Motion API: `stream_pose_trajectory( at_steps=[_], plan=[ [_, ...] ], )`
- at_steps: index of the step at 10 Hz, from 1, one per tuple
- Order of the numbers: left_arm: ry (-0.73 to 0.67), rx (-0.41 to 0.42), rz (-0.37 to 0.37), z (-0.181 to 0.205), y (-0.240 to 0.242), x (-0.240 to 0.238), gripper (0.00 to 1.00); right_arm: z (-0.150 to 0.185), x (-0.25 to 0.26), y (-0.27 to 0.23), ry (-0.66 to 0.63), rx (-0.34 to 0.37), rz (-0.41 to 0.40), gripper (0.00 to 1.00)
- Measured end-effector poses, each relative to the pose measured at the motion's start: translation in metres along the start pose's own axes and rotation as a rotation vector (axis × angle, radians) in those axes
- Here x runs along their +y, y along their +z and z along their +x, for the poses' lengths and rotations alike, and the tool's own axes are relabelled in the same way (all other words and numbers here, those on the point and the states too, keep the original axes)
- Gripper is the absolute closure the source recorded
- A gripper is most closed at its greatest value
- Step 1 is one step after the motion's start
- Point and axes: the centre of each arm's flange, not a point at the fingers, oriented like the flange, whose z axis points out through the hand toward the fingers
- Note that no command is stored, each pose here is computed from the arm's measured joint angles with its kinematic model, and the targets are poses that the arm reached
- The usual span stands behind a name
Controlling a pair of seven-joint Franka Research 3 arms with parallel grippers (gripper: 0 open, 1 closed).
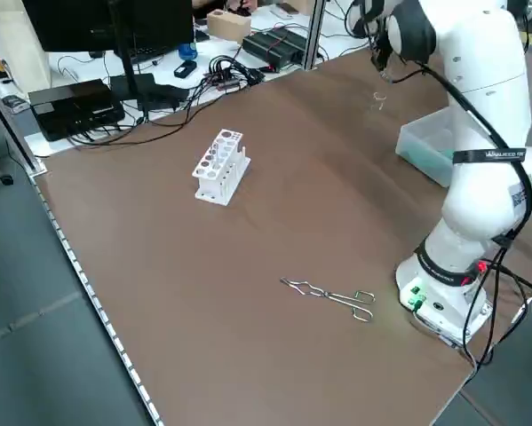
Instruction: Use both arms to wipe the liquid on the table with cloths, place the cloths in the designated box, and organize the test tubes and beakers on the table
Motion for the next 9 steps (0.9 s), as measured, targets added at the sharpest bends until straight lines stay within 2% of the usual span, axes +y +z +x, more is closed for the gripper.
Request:
stream_pose_trajectory(
  at_steps=[2,4,7,9],
  plan=[
    [0.019,0.015,0.051,-0.009,-0.033,0.006,0.79,0.01,-0.052,-0.036,-0.035,-0.065,-0.002,0.91],
    [0.03,0.027,0.123,-0.018,-0.067,0.006,0.79,0.015,-0.143,-0.078,-0.032,-0.106,-0.044,0.91],
    [0.05,0.082,0.256,0.007,-0.121,-0.033,0.79,-0.014,-0.277,-0.1,0.014,-0.09,-0.011,0.91],
    [-0.013,0.111,0.338,0.039,-0.154,-0.081,0.79,-0.04,-0.391,-0.081,0.063,-0.086,-0.019,0.91]
  ],
)
